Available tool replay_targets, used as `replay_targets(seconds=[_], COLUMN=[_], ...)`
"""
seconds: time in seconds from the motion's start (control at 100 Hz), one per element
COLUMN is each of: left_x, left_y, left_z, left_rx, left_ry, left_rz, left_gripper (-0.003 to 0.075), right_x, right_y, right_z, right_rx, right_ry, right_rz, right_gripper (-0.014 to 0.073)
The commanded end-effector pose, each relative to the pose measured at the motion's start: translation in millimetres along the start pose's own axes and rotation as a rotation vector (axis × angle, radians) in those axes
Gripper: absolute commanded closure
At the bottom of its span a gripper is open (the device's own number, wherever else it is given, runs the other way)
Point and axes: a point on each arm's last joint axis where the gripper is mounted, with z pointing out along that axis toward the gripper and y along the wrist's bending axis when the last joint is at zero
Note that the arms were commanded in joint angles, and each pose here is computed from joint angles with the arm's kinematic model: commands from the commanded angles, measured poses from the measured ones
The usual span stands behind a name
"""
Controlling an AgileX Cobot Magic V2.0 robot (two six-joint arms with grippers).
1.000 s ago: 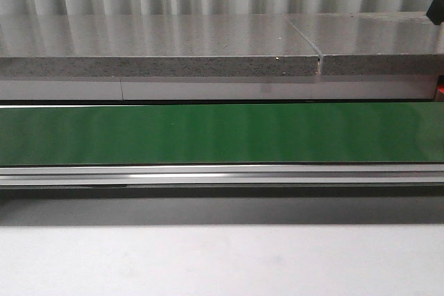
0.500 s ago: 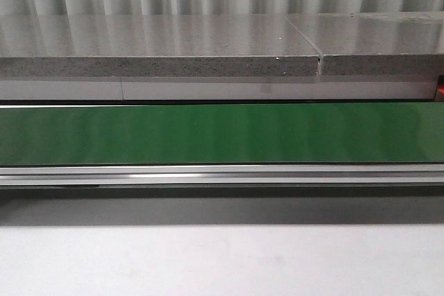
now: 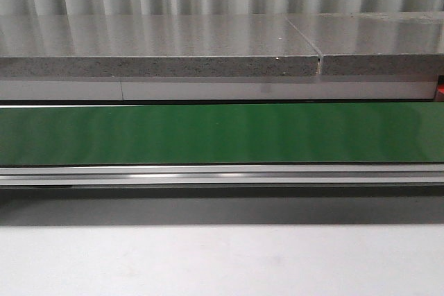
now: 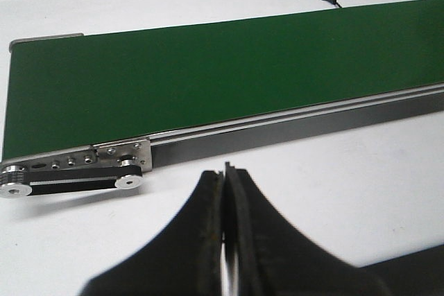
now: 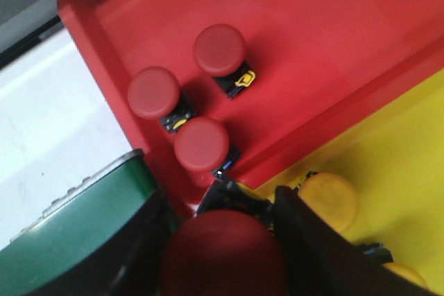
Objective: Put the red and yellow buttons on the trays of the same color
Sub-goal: 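Carry the red button into the red tray and open the right gripper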
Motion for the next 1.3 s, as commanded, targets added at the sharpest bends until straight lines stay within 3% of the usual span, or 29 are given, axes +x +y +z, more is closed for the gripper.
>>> replay_targets(seconds=[0.0,0.2,0.57,1.29], left_x=[-11,-11,-11,-11], left_y=[-2,-2,-2,-2], left_z=[-4,-4,-4,-4], left_rx=[0.023,0.023,0.023,0.023], left_ry=[-0.079,-0.079,-0.079,-0.078], left_rz=[-0.003,-0.003,-0.003,-0.003], left_gripper=[0.0741,0.0741,0.0741,0.0741], right_x=[-19,-27,-48,-40], right_y=[-4,-19,-18,-25], right_z=[-19,5,49,112], right_rx=[-0.016,0.017,0.019,0.028], right_ry=[-0.147,-0.108,-0.08,-0.038], right_rz=[0.047,0.107,0.116,0.137], right_gripper=[0.047,0.0473,0.0473,0.0473])
